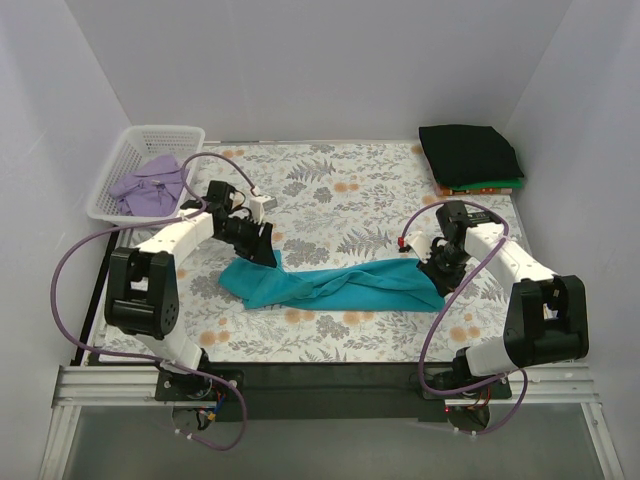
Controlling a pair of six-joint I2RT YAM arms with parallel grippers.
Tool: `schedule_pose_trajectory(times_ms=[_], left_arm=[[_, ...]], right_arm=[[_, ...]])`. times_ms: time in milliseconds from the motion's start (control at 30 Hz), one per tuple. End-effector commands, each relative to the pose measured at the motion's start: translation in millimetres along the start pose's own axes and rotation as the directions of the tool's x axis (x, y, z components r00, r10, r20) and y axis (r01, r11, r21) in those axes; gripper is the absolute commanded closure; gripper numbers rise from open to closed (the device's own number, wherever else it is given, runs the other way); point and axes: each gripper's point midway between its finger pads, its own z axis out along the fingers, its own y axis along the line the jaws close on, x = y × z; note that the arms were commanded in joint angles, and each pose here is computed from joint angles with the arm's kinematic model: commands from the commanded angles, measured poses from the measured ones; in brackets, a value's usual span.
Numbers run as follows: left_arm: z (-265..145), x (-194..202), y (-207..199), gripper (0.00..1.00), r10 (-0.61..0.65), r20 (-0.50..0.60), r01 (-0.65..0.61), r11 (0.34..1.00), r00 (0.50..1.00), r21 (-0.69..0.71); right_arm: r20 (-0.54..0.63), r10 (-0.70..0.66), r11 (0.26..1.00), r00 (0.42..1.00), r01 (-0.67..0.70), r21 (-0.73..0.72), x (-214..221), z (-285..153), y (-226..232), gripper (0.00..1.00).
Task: Fold and stack the t-shirts
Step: Flatten the tshirt out
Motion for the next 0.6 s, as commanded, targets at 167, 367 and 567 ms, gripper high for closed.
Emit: schedule_pose_trajectory(times_ms=[167, 367, 567], left_arm=[[13, -8, -1, 0.58, 0.034, 0.000, -0.034, 0.999, 0.999, 0.011], [18, -9, -4, 0.59, 0.040, -0.010, -0.040, 0.999, 0.999, 0.021], [26, -5, 3, 0.59, 0.029, -0.031, -0.029, 1.000, 0.999, 0.005]], right_arm=[[0.012, -0.008, 1.000, 1.000, 0.008, -0.011, -1, -6, 4, 0.99], [0.008, -0.004, 1.000, 1.000, 0.004, -0.021, 0, -5, 5, 0.99], [0.009, -0.004, 1.000, 1.000, 0.005, -0.020, 0, -6, 6, 0.99]])
